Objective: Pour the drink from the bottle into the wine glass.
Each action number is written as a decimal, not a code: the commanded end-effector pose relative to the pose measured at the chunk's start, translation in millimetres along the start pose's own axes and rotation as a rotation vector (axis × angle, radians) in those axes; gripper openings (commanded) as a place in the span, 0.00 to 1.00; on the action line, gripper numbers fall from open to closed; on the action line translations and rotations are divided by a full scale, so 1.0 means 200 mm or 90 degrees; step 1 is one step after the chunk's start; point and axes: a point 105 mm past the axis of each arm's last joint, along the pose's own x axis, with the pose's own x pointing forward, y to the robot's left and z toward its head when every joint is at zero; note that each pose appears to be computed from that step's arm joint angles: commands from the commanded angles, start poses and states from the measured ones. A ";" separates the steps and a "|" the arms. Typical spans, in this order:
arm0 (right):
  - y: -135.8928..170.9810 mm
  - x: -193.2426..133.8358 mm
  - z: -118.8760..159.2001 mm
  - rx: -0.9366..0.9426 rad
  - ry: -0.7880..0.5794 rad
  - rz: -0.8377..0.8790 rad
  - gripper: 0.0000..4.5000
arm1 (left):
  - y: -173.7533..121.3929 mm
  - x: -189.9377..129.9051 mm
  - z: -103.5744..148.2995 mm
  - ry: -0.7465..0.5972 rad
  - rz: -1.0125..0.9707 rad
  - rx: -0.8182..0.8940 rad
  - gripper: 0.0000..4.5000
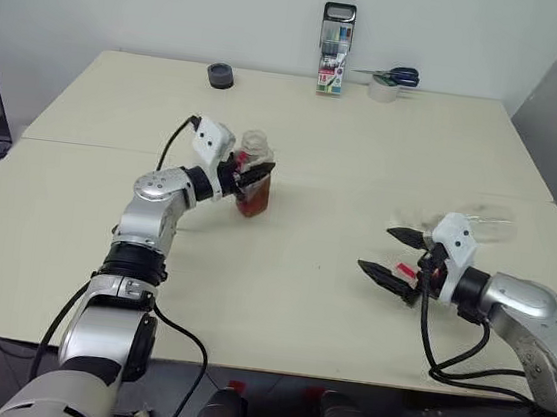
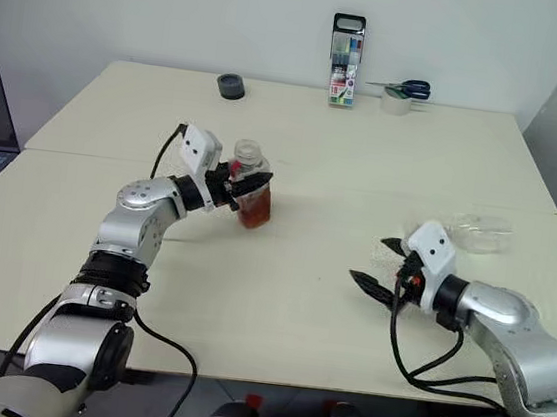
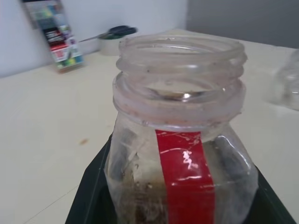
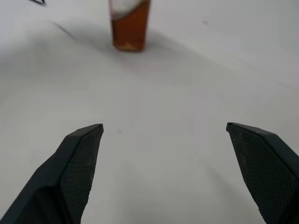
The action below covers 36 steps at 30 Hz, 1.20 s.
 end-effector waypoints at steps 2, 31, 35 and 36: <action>0.08 0.14 0.11 -0.028 -0.026 0.067 1.00 | 0.24 -0.10 0.09 -0.027 0.172 0.018 0.38; 0.14 0.38 0.27 -0.082 -0.060 0.117 1.00 | 0.32 -0.22 -0.09 0.025 0.302 0.002 1.00; 0.14 0.38 0.25 -0.084 -0.051 0.111 1.00 | 0.29 -0.22 -0.14 0.034 0.294 0.007 1.00; 0.14 0.38 0.24 -0.085 -0.048 0.109 1.00 | 0.28 -0.23 -0.16 0.039 0.294 0.007 1.00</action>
